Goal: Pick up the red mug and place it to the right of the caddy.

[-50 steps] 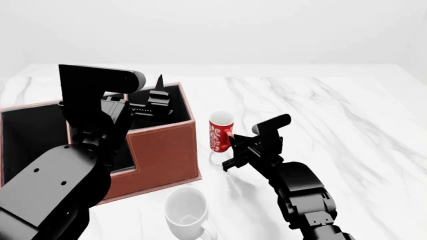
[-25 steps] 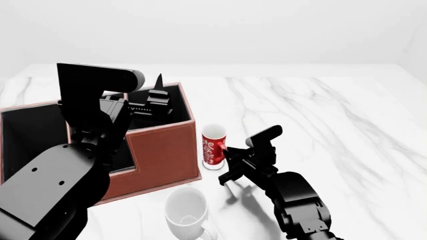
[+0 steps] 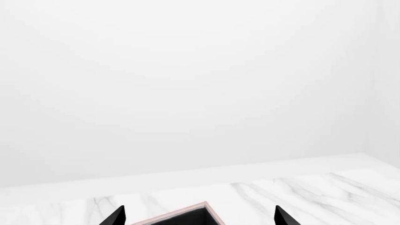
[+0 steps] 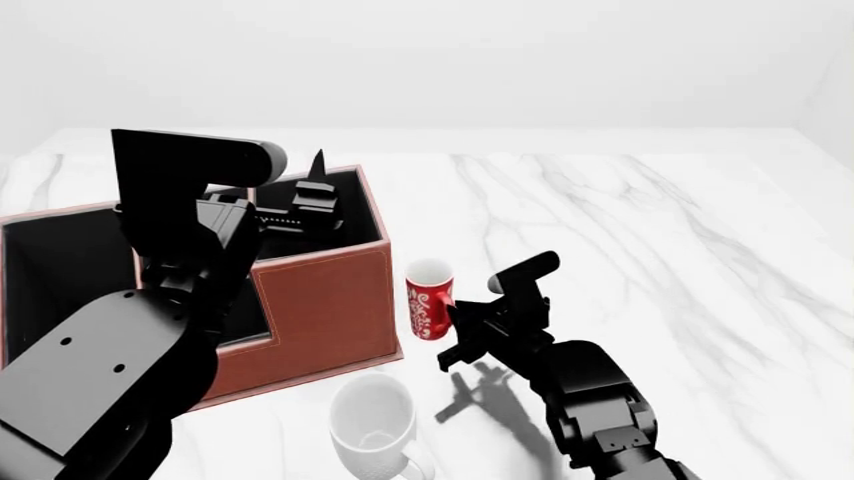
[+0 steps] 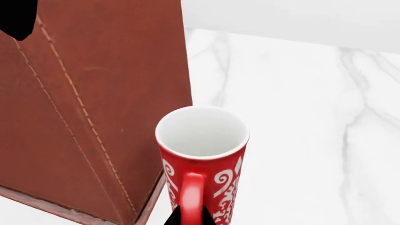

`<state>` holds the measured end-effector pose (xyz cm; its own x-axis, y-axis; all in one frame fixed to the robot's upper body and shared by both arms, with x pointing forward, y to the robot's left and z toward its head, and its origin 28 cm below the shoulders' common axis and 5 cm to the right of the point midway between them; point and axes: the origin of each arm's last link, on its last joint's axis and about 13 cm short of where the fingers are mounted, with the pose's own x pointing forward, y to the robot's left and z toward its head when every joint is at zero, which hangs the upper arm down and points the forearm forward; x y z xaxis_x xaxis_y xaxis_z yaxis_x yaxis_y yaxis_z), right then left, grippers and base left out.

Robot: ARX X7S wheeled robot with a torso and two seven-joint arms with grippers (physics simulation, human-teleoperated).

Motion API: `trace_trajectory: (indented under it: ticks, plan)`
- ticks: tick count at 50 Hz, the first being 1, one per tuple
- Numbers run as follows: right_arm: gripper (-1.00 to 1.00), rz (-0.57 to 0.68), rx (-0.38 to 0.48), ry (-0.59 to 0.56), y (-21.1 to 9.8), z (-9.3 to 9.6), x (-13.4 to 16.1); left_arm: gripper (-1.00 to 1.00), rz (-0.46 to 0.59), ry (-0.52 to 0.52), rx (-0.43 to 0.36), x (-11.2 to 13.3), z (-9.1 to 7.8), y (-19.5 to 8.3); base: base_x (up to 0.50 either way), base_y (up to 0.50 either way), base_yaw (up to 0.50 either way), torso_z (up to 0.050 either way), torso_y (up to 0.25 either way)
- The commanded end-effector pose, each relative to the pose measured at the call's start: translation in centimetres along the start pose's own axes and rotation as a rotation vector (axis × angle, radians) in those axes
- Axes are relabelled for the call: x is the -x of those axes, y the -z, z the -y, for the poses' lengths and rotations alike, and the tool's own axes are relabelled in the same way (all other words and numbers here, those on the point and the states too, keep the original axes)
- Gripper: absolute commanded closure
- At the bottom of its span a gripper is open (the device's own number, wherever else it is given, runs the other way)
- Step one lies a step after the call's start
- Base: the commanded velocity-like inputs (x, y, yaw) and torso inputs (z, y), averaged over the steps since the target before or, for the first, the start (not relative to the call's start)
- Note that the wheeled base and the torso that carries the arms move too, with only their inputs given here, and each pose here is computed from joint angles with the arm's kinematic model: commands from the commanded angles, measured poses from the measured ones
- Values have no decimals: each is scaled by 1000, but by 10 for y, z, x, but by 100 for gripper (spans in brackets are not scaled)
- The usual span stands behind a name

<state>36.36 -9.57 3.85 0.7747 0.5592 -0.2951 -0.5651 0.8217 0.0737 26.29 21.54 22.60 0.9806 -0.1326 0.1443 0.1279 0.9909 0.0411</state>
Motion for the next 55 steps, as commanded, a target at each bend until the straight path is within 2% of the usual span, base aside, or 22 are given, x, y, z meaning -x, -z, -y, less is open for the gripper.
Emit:
trace_trajectory:
  ticks: [1, 7, 8, 25, 32, 37, 38, 39, 40, 44, 45, 46, 49, 50, 55]
  plan:
    - [100, -80, 1, 11, 8, 1, 1, -100, 0, -1, 2, 0, -1, 0, 0, 0, 0, 0, 0]
    - [100, -98, -15, 8, 11, 2, 3, -100, -3, -3, 5, 0, -1, 1, 0, 0, 0, 0, 0]
    - [-100, -100, -16, -2, 10, 1, 4, -100, -2, -2, 4, 0, -1, 1, 0, 0, 0, 0, 0]
    - [-100, -96, -23, -22, 8, -2, 17, -100, -6, 0, 8, 0, -1, 3, 0, 0, 0, 0, 0]
    - [-100, -55, -38, -11, 4, -6, 40, -100, -11, -1, 10, -1, -2, 4, 0, 0, 0, 0, 0]
    - [-100, 25, -42, 43, -12, -12, 78, -100, -11, 2, 14, -1, -1, 3, 0, 0, 0, 0, 0]
    - [-100, 68, -21, 64, -19, -14, 88, -100, -11, 3, 14, -2, -1, 3, 0, 0, 0, 0, 0]
    - [-100, 68, -21, 64, -19, -14, 89, -100, -11, 3, 14, -2, -1, 3, 0, 0, 0, 0, 0]
    - [-100, 85, -9, 114, -29, -15, 101, -100, -11, 5, 13, -1, 0, 3, 0, 0, 0, 0, 0]
    - [-100, 177, 26, 128, -52, -20, 123, -100, -9, 6, 13, -1, 0, 3, 0, 0, 0, 0, 0]
    - [-100, 214, 35, 121, -58, -22, 129, -100, -8, 7, 14, -1, 0, 2, 0, 0, 0, 0, 0]
    - [-100, 304, 51, 138, -81, -27, 148, -100, -2, 7, 14, 0, 1, 0, 0, 0, 0, 0, 0]
    - [-100, 382, 50, 149, -101, -31, 164, -100, 2, 5, 15, -1, 0, -1, 0, 0, 0, 0, 0]
    - [-100, 443, 42, 203, -114, -32, 171, -100, 4, 4, 17, -1, 0, -1, 0, 0, 0, 0, 0]
    - [-100, 545, 13, 230, -130, -36, 179, -100, 4, 4, 17, 0, 1, -1, 0, 0, 0, 0, 0]
